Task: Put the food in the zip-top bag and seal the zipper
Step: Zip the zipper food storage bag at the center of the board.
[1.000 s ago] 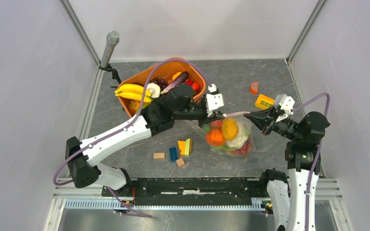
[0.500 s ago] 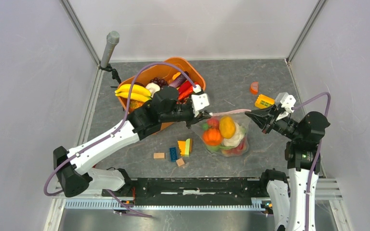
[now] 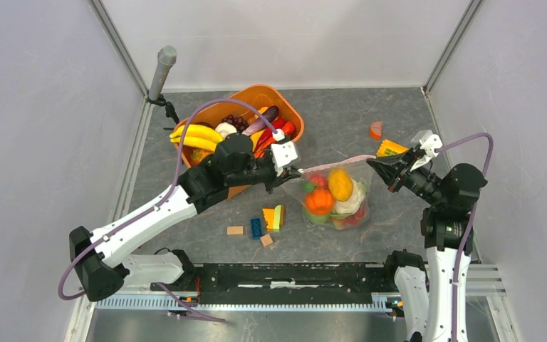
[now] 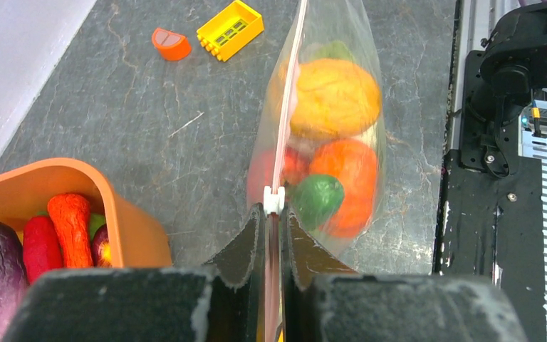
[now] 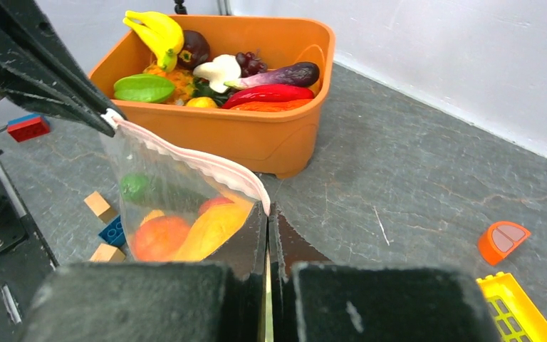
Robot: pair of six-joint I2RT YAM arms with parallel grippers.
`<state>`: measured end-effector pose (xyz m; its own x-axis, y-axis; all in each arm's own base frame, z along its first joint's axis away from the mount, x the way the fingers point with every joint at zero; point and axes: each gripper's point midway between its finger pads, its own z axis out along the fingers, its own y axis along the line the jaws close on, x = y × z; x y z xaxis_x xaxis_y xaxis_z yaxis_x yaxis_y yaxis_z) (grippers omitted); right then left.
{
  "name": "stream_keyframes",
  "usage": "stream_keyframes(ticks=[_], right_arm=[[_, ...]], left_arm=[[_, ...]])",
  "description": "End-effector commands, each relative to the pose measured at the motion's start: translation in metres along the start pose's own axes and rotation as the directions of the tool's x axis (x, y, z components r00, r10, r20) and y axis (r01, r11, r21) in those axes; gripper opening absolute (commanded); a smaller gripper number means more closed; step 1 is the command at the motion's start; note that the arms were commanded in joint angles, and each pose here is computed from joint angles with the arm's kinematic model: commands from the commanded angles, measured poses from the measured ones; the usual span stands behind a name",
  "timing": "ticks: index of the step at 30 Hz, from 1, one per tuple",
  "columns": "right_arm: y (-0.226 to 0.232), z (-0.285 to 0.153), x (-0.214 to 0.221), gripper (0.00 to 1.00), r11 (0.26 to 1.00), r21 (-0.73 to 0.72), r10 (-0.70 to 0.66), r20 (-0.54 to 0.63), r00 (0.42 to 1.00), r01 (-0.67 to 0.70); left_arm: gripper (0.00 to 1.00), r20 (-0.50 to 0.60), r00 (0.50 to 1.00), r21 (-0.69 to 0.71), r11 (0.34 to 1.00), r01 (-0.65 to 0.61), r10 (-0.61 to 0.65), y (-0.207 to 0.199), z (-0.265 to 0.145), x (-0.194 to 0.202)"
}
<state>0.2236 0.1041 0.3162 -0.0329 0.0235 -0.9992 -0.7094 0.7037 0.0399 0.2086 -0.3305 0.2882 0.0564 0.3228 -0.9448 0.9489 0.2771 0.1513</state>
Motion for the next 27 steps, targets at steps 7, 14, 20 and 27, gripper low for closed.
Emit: stream_keyframes(ticks=[7, 14, 20, 27], right_arm=[[-0.042, 0.001, -0.012, 0.0, 0.976, 0.216, 0.015, 0.081, 0.997, -0.033], [-0.048, 0.001, -0.011, 0.0, 0.97, 0.237, 0.037, 0.1, 0.994, -0.06], [-0.052, 0.0, -0.01, 0.0, 0.961, 0.266, 0.045, 0.105, 0.993, -0.071], [-0.055, 0.0, -0.011, 0.0, 0.957, 0.276, 0.05, 0.127, 0.991, -0.084]], left_arm=[[0.02, -0.011, 0.999, -0.128, 0.99, 0.051, -0.053, 0.023, -0.026, 0.018], [0.02, -0.049, 0.997, -0.17, 0.984, 0.047, -0.056, 0.03, -0.031, 0.032], [0.02, -0.071, 0.996, -0.228, 0.973, 0.034, -0.051, 0.041, -0.034, 0.037], [0.03, -0.032, 0.998, -0.304, 0.952, 0.045, -0.058, 0.051, -0.04, 0.035]])
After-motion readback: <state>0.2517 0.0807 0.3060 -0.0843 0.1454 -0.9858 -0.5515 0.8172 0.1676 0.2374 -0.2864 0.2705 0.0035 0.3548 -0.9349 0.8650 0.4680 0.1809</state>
